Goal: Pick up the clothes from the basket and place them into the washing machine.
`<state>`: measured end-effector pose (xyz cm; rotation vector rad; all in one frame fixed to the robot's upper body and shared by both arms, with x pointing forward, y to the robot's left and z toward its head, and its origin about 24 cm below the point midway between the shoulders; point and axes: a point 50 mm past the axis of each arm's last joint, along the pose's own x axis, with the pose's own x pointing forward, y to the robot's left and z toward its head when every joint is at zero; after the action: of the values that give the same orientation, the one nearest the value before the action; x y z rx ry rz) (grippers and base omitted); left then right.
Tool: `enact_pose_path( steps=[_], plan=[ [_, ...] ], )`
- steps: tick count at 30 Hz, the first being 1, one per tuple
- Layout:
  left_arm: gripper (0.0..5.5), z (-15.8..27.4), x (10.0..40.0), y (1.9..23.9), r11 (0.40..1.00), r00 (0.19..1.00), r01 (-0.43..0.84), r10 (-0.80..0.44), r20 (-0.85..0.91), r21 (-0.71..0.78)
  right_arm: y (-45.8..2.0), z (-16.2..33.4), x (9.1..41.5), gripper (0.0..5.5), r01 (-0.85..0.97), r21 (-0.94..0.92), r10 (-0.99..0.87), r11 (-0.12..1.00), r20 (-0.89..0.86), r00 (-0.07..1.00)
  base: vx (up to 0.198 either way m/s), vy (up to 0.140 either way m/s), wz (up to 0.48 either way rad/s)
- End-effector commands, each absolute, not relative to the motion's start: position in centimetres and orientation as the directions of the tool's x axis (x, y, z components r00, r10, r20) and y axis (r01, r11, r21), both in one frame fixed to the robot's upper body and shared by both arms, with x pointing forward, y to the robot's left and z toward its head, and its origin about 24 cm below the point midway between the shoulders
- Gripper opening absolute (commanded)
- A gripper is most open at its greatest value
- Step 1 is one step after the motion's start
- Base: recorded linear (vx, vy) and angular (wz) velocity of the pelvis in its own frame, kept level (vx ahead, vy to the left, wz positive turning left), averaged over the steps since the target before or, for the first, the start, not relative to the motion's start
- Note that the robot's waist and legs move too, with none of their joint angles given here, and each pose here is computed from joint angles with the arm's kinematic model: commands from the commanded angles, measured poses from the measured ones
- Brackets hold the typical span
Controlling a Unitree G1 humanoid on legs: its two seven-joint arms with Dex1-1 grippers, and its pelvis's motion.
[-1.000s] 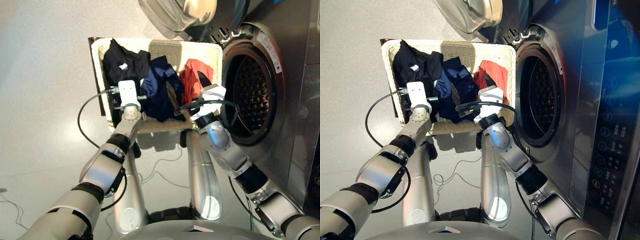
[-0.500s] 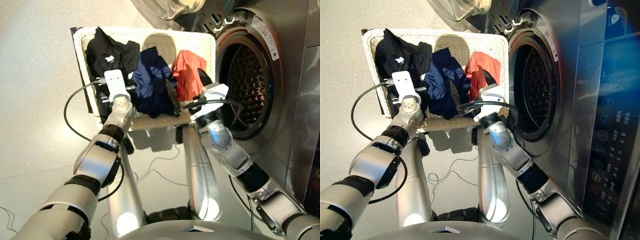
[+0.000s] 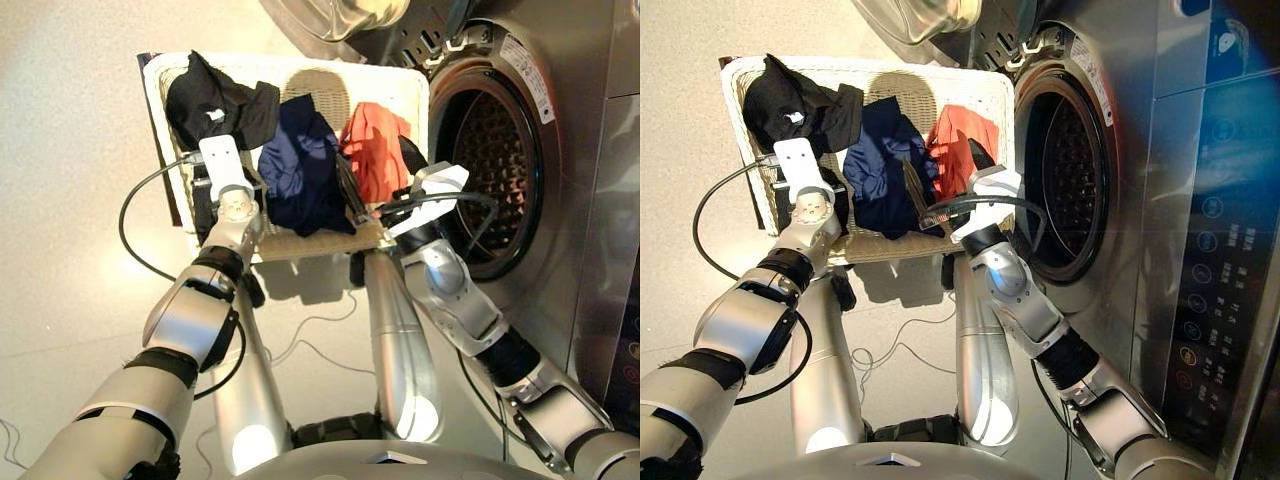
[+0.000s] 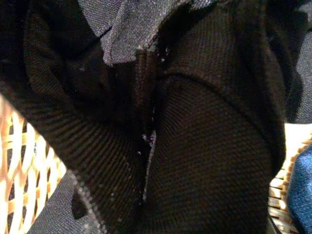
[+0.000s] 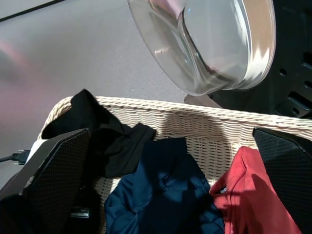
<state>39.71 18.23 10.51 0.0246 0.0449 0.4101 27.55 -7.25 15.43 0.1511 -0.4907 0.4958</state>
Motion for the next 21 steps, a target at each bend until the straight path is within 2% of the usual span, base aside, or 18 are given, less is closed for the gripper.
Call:
enact_pose_path(
  steps=[1, 7, 9, 11, 12, 15, 21],
  plan=[
    [0.0, 10.7, 39.6, 19.8, 0.902, 0.902, -0.428, 0.43, -0.029, 0.055, -7.7, 17.5, 26.2, 5.5, -0.527, 0.053, 0.391, 0.848, 0.609, 0.69, 0.0, 0.0, 0.0],
    [0.0, 9.3, 38.3, 17.2, 0.939, 0.939, -0.342, 0.34, 0.046, 0.034, -8.9, 16.2, 26.9, 5.5, -0.456, 0.053, 0.353, 0.888, 0.558, 0.751, 0.069, 0.057, -0.075],
    [0.0, 9.7, 36.8, 15.8, 0.963, 0.952, -0.268, 0.267, 0.15, -0.012, -10.0, 15.1, 27.4, 5.5, -0.392, 0.053, 0.311, 0.918, 0.515, 0.799, 0.106, 0.042, -0.033],
    [0.0, 9.6, 36.2, 15.6, 0.967, 0.952, -0.254, 0.253, 0.171, -0.013, -10.4, 14.6, 27.5, 5.5, -0.372, 0.05, 0.301, 0.927, 0.496, 0.815, 0.102, 0.028, -0.011],
    [0.0, 10.3, 34.9, 15.5, 0.977, 0.944, -0.213, 0.213, 0.25, -0.03, -11.1, 13.6, 28.0, 5.5, -0.327, 0.044, 0.273, 0.944, 0.451, 0.85, 0.106, 0.03, 0.035],
    [0.0, 11.2, 33.3, 15.4, 0.988, 0.928, -0.157, 0.153, 0.34, -0.017, -12.2, 12.2, 28.3, 5.5, -0.28, 0.026, 0.248, 0.96, 0.388, 0.887, 0.113, 0.028, 0.071],
    [0.0, 13.4, 30.9, 15.0, 0.998, 0.874, -0.012, -0.019, 0.486, 0.061, -12.8, 11.3, 28.8, 5.5, -0.279, -0.083, 0.291, 0.957, 0.327, 0.899, 0.076, 0.036, 0.042]
  ],
)
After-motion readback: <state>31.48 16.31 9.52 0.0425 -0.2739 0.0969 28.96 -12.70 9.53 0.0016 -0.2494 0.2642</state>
